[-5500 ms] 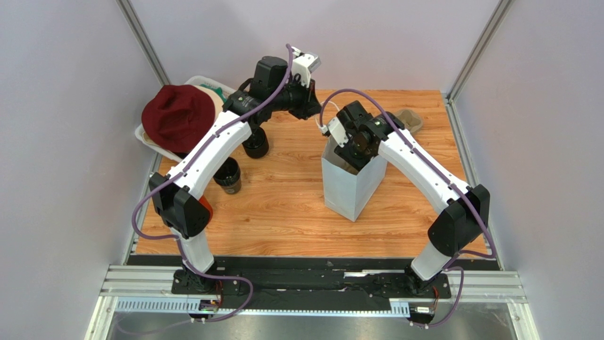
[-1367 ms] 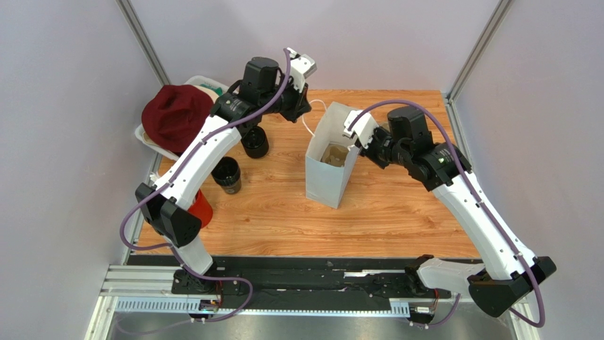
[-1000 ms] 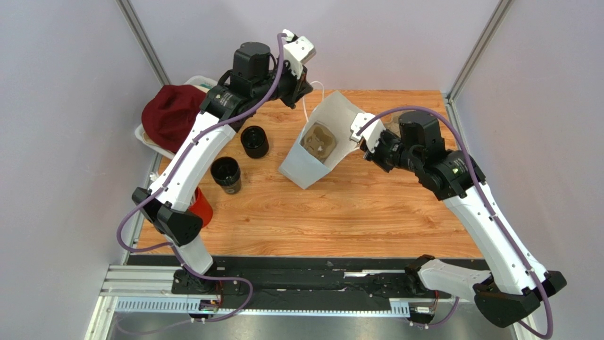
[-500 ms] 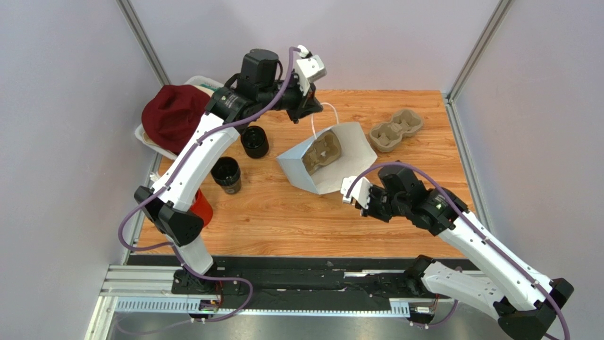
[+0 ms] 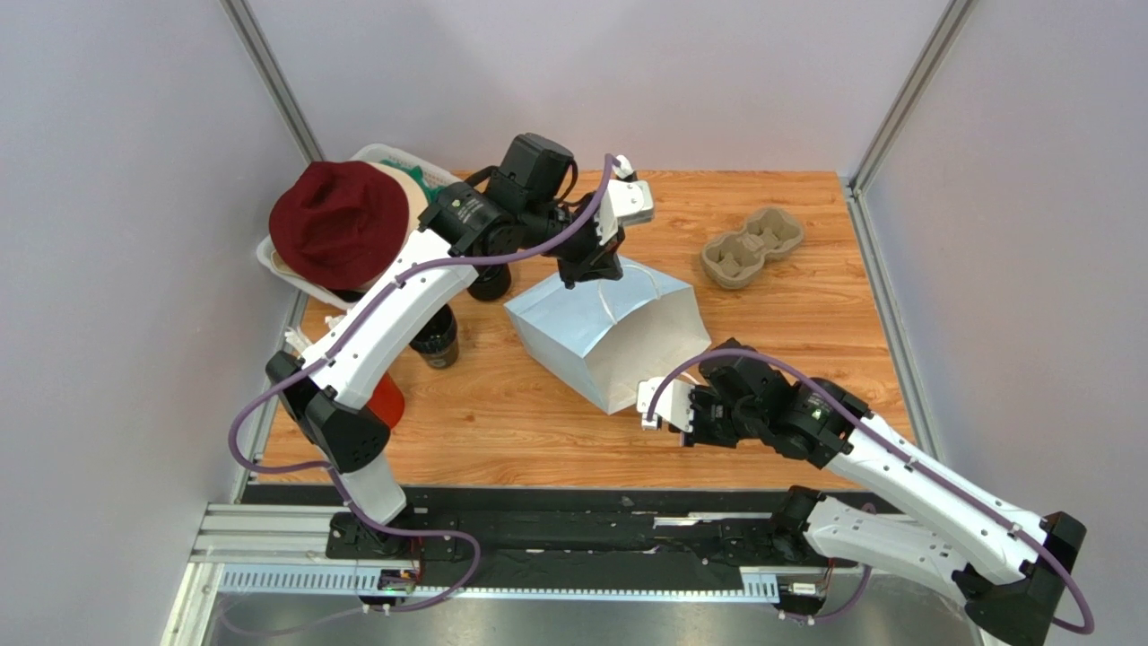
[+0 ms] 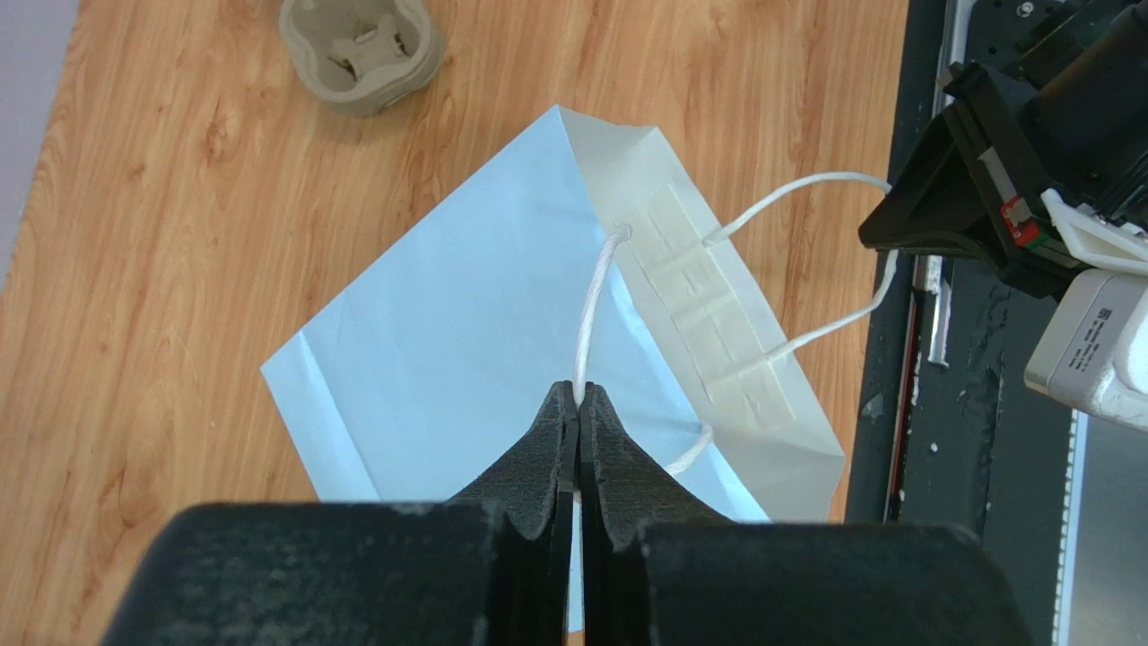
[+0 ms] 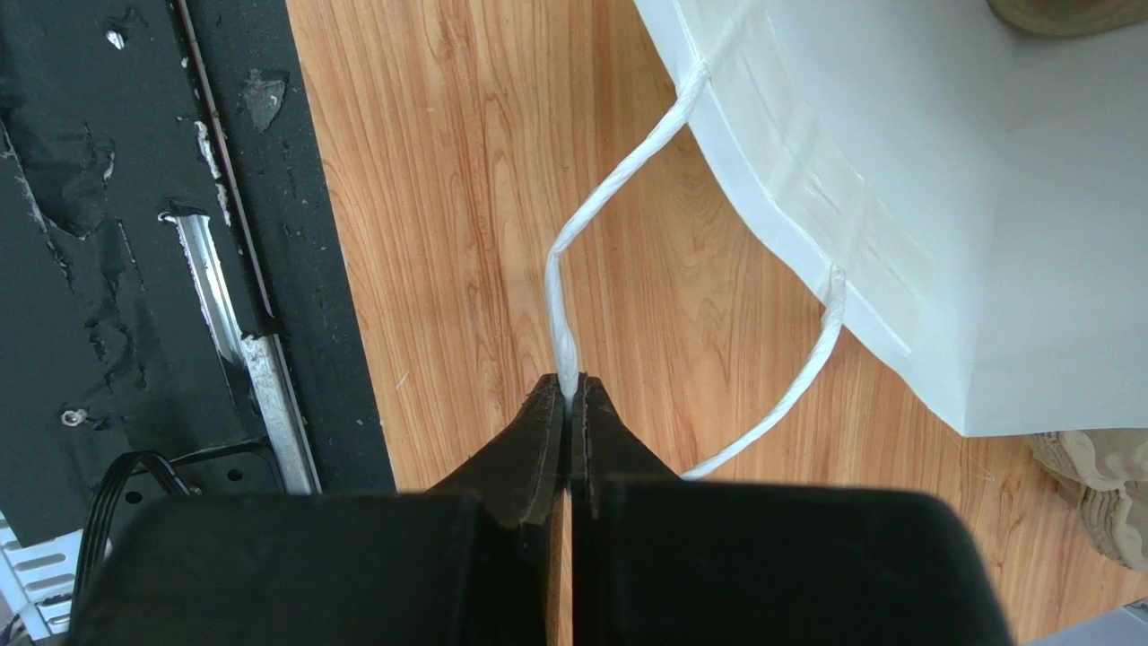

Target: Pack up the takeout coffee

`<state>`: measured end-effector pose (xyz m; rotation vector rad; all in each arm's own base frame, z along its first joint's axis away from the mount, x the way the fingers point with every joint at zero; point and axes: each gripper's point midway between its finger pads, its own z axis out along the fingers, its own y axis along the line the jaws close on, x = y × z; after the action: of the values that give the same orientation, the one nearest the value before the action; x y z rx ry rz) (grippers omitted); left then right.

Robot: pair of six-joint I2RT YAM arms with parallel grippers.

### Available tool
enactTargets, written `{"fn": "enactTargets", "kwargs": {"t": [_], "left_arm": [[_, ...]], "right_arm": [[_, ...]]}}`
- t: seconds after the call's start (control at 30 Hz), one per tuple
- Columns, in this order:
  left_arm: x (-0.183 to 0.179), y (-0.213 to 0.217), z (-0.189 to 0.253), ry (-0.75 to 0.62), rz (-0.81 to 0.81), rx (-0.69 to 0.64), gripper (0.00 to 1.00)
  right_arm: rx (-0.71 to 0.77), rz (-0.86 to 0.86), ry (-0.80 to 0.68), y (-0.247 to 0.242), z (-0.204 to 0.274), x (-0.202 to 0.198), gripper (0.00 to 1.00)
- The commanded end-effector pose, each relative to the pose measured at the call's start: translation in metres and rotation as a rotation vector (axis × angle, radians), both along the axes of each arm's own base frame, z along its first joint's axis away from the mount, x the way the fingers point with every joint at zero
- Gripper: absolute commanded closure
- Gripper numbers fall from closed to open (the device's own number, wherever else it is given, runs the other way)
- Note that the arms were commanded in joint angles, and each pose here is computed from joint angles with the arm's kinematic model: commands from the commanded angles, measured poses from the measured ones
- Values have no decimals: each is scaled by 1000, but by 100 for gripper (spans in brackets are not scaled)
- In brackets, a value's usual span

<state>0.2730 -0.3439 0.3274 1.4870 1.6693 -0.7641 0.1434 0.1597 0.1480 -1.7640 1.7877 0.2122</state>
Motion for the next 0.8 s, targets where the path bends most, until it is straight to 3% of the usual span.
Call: {"fn": "enactTargets", "kwargs": {"t": [0.0,0.4,0.77], "left_arm": [[-2,9,23,-69,10,-25,100],[17,13,71,-198,96,-88,100],[56,17,84,-279,247,-115,100]], "right_arm": [[49,1,-77,6,15,8,100],[129,-53,-191,11,74,27,100],[142,-275,-427,6,128,83,100]]}}
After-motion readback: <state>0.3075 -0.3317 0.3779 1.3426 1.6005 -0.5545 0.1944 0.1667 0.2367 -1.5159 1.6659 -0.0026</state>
